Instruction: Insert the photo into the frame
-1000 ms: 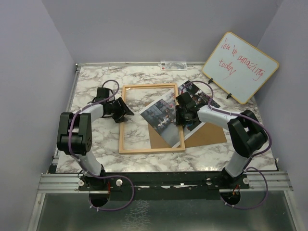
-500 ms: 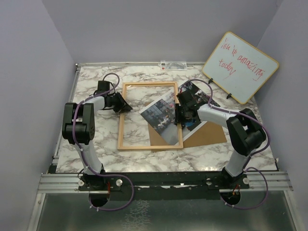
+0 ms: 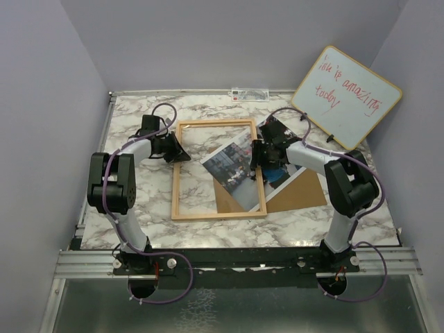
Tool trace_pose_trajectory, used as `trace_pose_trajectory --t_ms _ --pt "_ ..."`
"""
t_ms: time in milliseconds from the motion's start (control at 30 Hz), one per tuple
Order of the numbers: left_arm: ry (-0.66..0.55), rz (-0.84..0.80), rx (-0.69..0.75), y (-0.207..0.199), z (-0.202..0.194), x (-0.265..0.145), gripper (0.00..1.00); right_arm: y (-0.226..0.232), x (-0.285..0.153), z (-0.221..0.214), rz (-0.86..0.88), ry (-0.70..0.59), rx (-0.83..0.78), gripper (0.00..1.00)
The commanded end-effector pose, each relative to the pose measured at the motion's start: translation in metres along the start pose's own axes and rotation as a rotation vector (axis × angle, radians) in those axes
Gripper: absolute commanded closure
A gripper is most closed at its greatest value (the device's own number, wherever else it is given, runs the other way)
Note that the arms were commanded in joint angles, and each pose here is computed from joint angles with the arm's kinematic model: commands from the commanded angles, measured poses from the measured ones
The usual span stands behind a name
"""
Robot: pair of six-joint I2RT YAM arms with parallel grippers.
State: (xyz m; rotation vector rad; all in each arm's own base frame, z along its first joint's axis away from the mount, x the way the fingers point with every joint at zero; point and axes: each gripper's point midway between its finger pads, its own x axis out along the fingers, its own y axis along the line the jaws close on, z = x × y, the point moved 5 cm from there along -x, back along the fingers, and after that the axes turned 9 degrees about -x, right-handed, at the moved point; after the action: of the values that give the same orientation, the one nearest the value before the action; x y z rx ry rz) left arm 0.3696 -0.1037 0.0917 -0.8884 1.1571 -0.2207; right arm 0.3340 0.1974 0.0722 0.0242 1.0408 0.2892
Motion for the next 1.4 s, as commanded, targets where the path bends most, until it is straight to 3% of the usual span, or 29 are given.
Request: trace_pose_trajectory --t_ms 0,367,600,900,1133,1267,1367 --pt "0.011 -0.008 0.098 -0.015 -0.016 -0.008 1.00 -0.010 0.015 0.010 -0.072 0.027 0.035 0.42" --pt "-0.024 0.038 0.126 -0.030 -0.023 -0.014 1.00 -0.011 0.038 0.001 -0.088 0.092 0.066 0.71" --pt "-0.038 0.036 0.154 -0.048 -0.034 -0.019 1.00 -0.013 0.041 -0.003 -0.114 0.109 0.105 0.79" --pt "-0.100 0.104 0.185 -0.055 -0.028 -0.038 1.00 -0.014 0.040 -0.001 -0.126 0.101 0.106 0.76" --pt "-0.111 0.099 0.183 -0.061 -0.027 -0.046 1.00 -0.013 0.037 0.003 -0.119 0.087 0.116 0.63" --pt "-0.134 0.077 0.203 -0.068 -0.026 -0.053 1.00 -0.015 0.035 0.004 -0.095 0.079 0.138 0.60" --pt "-0.120 0.068 0.202 -0.068 -0.028 -0.052 1.00 -0.013 0.028 0.011 -0.049 0.034 0.147 0.50"
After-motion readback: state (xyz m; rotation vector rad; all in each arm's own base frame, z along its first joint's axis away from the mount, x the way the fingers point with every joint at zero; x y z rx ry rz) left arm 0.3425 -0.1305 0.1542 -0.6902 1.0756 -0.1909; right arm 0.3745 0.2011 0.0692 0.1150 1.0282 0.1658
